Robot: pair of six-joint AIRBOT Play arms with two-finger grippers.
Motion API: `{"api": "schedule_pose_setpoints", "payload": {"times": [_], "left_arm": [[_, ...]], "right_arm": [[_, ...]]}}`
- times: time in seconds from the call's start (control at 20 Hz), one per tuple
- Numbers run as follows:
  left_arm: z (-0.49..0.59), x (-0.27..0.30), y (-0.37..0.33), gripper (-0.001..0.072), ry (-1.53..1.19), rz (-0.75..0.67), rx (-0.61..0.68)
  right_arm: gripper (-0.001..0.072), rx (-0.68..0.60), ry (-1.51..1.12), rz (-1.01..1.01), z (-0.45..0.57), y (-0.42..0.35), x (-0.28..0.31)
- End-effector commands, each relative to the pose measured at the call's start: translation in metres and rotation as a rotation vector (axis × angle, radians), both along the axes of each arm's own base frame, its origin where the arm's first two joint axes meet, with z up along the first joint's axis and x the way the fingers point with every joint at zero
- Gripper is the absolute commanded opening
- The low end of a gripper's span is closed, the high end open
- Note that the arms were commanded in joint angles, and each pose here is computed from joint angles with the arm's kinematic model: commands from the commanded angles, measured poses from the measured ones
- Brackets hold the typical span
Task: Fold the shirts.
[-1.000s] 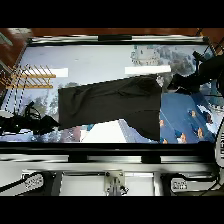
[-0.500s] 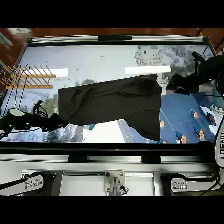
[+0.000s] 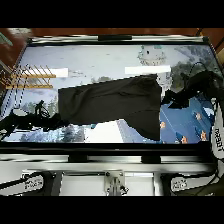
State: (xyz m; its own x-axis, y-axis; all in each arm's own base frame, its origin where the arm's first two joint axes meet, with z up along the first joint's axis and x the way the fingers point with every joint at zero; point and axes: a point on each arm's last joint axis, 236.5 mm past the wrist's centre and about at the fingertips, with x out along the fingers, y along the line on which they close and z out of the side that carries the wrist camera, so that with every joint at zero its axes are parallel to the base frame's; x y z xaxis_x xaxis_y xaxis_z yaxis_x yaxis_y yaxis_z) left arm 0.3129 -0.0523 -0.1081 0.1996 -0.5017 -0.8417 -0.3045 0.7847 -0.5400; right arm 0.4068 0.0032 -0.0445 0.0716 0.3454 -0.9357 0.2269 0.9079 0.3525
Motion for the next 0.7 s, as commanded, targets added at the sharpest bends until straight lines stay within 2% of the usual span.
{"api": "schedule_pose_setpoints", "payload": {"times": [0.0, 0.45, 0.5, 0.55, 0.6, 0.65], "left_arm": [[0.007, 0.002, -0.002, 0.0033, -0.015, -0.009, -0.007], [0.032, 0.020, -0.002, 0.0033, -0.085, -0.075, -0.009], [0.034, 0.022, -0.002, 0.0033, -0.090, -0.075, -0.008], [0.035, 0.022, -0.003, 0.0033, -0.089, -0.080, -0.011], [0.037, 0.021, -0.004, 0.0033, -0.087, -0.085, -0.015], [0.039, 0.021, -0.005, 0.0033, -0.088, -0.095, -0.019]], "right_arm": [[0.0545, 0.004, 0.018, -0.032, -0.025, -0.004, 0.005], [0.0542, 0.125, 0.038, -0.088, -0.065, 0.023, 0.023], [0.0458, 0.125, 0.039, -0.076, -0.065, 0.028, 0.022], [0.0425, 0.127, 0.039, -0.064, -0.065, 0.034, 0.022], [0.0361, 0.128, 0.041, -0.044, -0.065, 0.041, 0.021], [0.0201, 0.129, 0.042, -0.029, -0.064, 0.045, 0.020]]}}
